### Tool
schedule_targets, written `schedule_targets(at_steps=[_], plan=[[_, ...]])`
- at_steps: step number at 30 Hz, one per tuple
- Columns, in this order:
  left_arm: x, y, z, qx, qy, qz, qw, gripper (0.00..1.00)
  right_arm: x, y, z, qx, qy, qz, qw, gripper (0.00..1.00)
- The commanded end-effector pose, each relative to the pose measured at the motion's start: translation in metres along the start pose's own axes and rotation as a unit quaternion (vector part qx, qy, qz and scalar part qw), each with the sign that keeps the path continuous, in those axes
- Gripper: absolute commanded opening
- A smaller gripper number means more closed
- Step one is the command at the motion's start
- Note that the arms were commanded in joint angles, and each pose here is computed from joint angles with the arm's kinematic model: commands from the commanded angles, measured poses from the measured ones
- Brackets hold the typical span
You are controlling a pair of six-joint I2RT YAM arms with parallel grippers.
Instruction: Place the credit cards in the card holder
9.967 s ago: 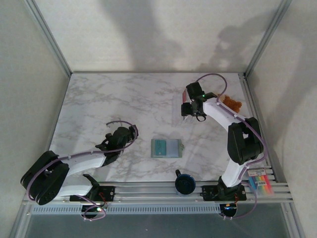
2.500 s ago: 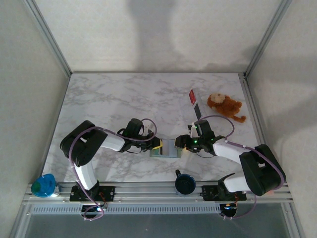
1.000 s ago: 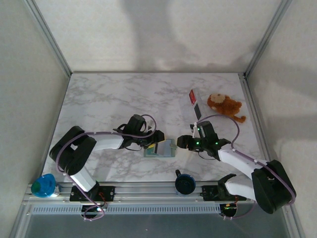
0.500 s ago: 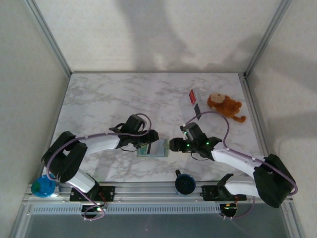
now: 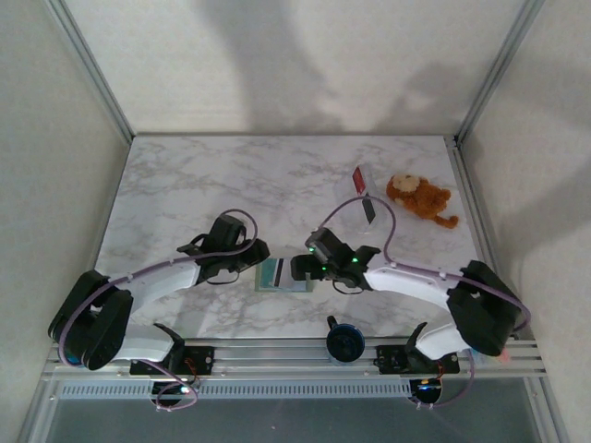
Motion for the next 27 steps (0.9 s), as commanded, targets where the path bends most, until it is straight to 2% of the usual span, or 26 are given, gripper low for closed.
schedule_targets(at_steps=[1,2,8,12,27], plan=[[0.005,-0.005,0.001,0.017,-0.012,0.013,1.0,0.27,0.01,0.006,0.011,0.002,-0.039,-0.028,0.999,0.99],[0.006,-0.005,0.002,0.022,-0.013,0.013,1.0,0.25,0.017,0.008,0.016,0.002,-0.039,-0.04,0.998,0.99],[0.027,-0.005,0.009,0.049,-0.02,-0.007,0.999,0.22,0.041,0.006,0.039,0.015,-0.072,-0.096,0.993,0.99],[0.04,-0.009,0.02,0.07,0.002,-0.012,0.997,0.17,0.048,-0.001,0.051,0.028,-0.109,-0.127,0.985,0.99],[0.066,-0.018,0.03,0.081,0.033,-0.016,0.996,0.08,0.032,-0.022,0.043,0.054,-0.169,-0.132,0.975,0.99]])
Point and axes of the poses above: each hand's point on the last joint's axis, 136 mm out from that joint toward the fingers, its own z axis out along the fingers, its own x axis along the line the jaws close on, y = z × x, the point moved 3 cm from there along -z, back along the fingers, and after that the axes turned 15 degrees about -z, right-handed, at the moved point
